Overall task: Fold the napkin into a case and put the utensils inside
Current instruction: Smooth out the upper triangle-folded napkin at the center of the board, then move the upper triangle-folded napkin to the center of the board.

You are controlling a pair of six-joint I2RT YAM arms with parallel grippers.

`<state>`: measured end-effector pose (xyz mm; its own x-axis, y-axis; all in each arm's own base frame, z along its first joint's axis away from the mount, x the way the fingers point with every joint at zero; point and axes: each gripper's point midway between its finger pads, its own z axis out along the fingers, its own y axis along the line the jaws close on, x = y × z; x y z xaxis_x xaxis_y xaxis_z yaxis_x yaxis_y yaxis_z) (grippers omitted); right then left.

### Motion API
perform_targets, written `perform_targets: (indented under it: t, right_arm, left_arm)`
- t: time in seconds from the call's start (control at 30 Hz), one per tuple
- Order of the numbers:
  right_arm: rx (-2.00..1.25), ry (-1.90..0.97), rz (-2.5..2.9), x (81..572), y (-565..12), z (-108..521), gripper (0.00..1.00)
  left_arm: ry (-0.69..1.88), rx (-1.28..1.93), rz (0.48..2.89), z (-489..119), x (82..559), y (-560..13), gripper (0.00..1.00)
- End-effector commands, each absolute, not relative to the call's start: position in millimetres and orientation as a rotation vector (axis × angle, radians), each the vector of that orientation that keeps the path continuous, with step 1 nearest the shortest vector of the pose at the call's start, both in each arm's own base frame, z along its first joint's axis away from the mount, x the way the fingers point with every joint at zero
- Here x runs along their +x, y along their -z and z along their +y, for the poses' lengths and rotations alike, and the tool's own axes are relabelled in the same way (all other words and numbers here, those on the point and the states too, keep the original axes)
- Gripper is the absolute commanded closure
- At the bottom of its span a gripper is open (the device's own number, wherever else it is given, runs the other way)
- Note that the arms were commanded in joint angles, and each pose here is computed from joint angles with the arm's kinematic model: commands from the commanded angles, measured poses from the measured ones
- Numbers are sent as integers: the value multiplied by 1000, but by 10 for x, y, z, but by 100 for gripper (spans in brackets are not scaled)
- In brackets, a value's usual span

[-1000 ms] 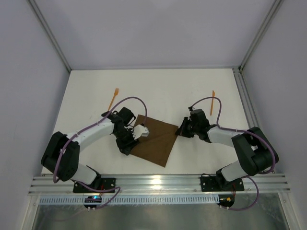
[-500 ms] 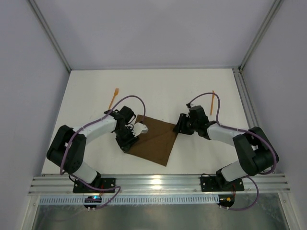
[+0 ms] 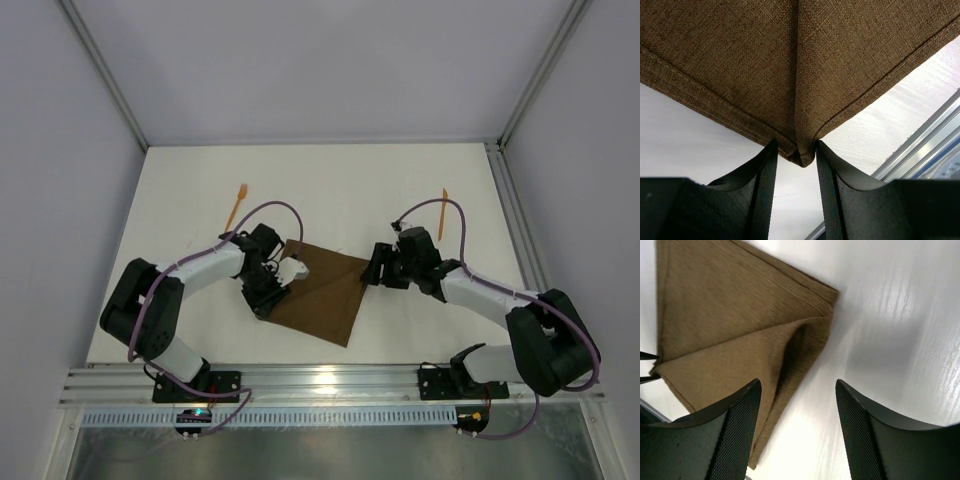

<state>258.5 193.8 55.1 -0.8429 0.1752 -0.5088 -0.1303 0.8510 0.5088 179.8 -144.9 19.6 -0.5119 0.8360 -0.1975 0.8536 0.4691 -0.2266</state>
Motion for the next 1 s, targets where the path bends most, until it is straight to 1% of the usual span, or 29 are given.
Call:
perform_targets:
  t: [0.0,0.13,0.2,0.23,0.3,0.37,0.43,0.53,0.63,0.67,0.7,0.73,0.77,0.8,0.83,0.87,0.93,0.97]
  right_arm:
    - [70,-813,2445,2631,-475,2062,34]
    - [70,-861,2440,2775,-431,2192,34]
    - [87,-873,2458,2807,-333,2230,36]
    - [86,-883,2439,2859,-339,2263,44]
    - [121,-836,2466,2918,-198,2231,58]
    - [130,-816,2460,3031,-181,2238,71]
    - [135,-811,2455,3166,-154,2279,76]
    - [140,-794,2459,3323,-113,2323,78]
    - [103,-808,2406,3642,-321,2471,78]
    - [90,-802,2414,3698,-288,2487,78]
    - [83,-797,2427,3720,-274,2501,73]
    - [66,-813,2402,3838,-383,2568,70]
    - [50,-803,2416,3861,-340,2585,66]
    - [39,-800,2429,3859,-339,2597,61]
    - [31,-808,2418,3918,-406,2614,52]
    - [19,-809,2411,3932,-453,2614,49]
    - [-7,-790,2424,3879,-480,2572,40]
    - [-11,-785,2424,3854,-505,2543,38]
  left_arm:
    - [479,1523,2610,-1495,1798,-204,60]
    - [485,1523,2611,-1496,1782,-206,60]
    - [482,1523,2611,-1493,1782,-202,60]
    - [482,1521,2611,-1495,1785,-201,61]
    - [479,1516,2601,-1503,1801,-206,61]
    - [473,1508,2592,-1510,1822,-221,61]
    - [434,1504,2576,-1494,1878,-257,61]
    - [387,1484,2536,-1492,1991,-361,60]
    - [406,1470,2485,-1560,2049,-565,55]
    - [411,1470,2471,-1573,2056,-629,54]
    - [408,1484,2452,-1573,2058,-679,51]
    - [385,1487,2429,-1552,2066,-764,50]
    - [357,1499,2404,-1553,2090,-817,46]
    - [326,1513,2380,-1539,2111,-847,44]
    - [289,1518,2362,-1528,2136,-867,43]
    - [220,1539,2317,-1544,2173,-903,42]
    - [179,1574,2280,-1590,2158,-910,41]
    - [127,1583,2256,-1602,2190,-913,41]
